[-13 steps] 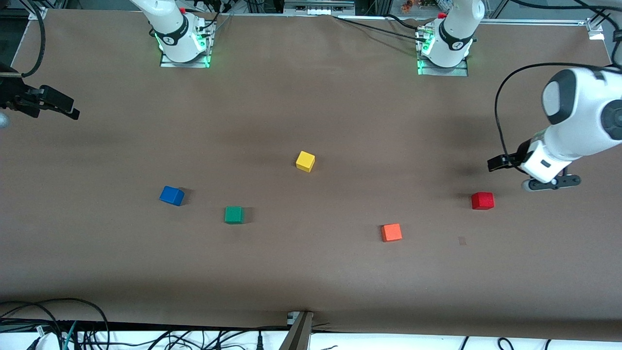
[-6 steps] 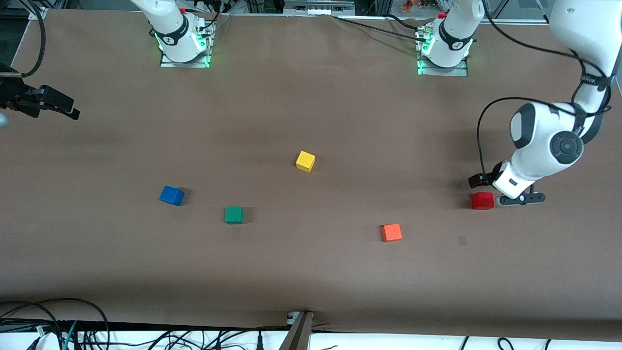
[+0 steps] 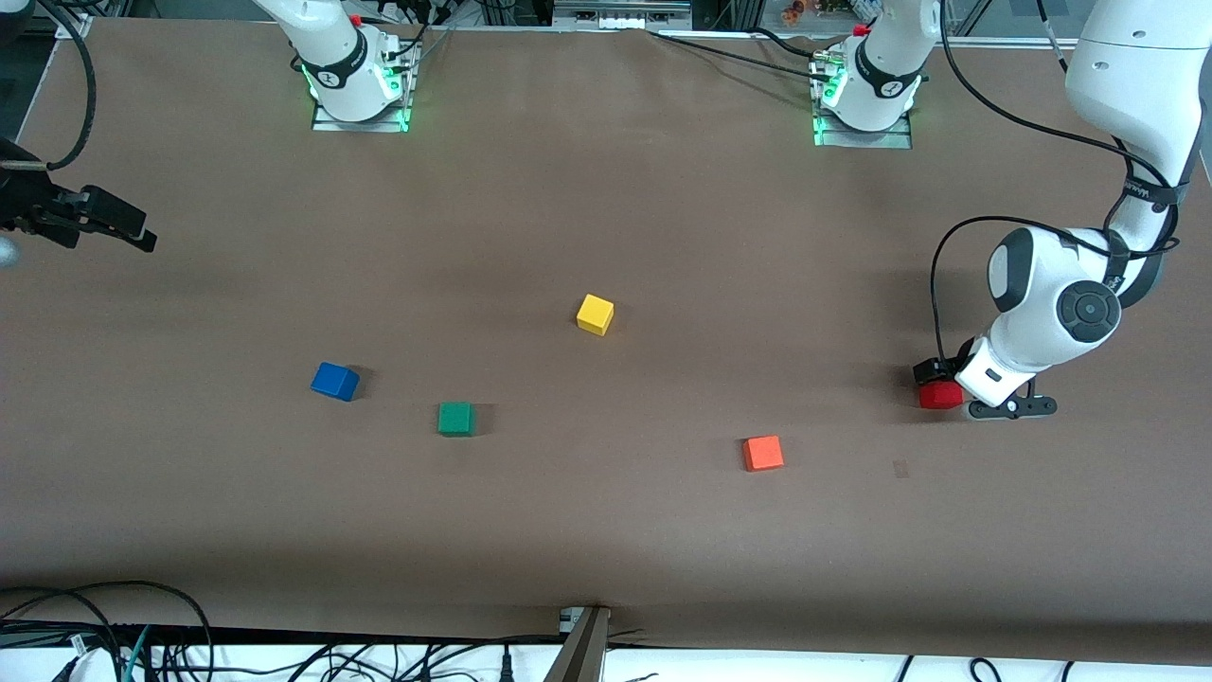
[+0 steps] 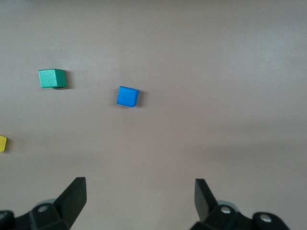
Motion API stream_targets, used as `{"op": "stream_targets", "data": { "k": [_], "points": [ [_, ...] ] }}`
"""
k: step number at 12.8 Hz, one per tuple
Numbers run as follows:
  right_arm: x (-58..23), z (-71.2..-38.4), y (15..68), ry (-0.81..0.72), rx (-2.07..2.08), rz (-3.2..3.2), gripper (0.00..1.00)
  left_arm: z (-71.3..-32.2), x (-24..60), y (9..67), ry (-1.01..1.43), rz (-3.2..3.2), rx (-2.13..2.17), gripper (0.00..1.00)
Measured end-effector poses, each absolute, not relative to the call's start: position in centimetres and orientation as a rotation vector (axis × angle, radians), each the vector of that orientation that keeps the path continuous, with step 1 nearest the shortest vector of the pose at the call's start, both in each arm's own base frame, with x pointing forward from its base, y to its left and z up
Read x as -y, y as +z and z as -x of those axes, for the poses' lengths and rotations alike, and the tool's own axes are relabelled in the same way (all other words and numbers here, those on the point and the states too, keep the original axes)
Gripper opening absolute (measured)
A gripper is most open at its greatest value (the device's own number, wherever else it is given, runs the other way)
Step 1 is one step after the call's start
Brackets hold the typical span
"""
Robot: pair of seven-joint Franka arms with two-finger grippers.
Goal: Pass red block to right arm, stack on blue
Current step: 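Close the left gripper on the red cube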
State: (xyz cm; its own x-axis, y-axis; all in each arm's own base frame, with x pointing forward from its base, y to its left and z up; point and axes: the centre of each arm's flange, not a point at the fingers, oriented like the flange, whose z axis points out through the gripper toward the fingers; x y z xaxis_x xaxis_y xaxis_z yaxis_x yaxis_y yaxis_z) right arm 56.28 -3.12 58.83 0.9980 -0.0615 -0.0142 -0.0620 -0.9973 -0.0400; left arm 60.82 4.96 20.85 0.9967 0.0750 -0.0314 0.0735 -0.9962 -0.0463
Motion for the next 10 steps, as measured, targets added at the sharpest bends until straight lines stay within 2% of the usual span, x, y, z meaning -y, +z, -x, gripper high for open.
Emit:
{"op": "stream_targets", "data": {
  "k": [2,4,5,7,8,10],
  "points": [
    [2.9,-56.3,58.8,0.021,-0.09,3.1,1.0,-61.0,-5.0,20.4,0.057,3.09,0.104,1.0],
    [2.2,-56.4,58.8,0.02,-0.068,3.1,1.0,-61.0,-5.0,20.0,0.064,3.085,0.09,0.84],
    [1.6,-56.4,58.8,0.016,-0.054,3.1,1.0,-61.0,-5.0,19.9,0.064,3.085,0.09,0.84],
    [0.8,-56.5,58.8,0.011,-0.041,3.095,1.0,-61.2,-5.0,19.9,0.061,3.082,0.075,0.62],
    [0.8,-56.6,58.8,0.008,-0.041,3.088,1.0,-61.3,-5.0,20.1,0.056,3.078,0.045,0.55],
    [0.7,-56.6,58.7,0.01,-0.043,3.082,1.0,-61.6,-5.1,20.3,0.049,3.076,-0.004,0.55]
  ]
}}
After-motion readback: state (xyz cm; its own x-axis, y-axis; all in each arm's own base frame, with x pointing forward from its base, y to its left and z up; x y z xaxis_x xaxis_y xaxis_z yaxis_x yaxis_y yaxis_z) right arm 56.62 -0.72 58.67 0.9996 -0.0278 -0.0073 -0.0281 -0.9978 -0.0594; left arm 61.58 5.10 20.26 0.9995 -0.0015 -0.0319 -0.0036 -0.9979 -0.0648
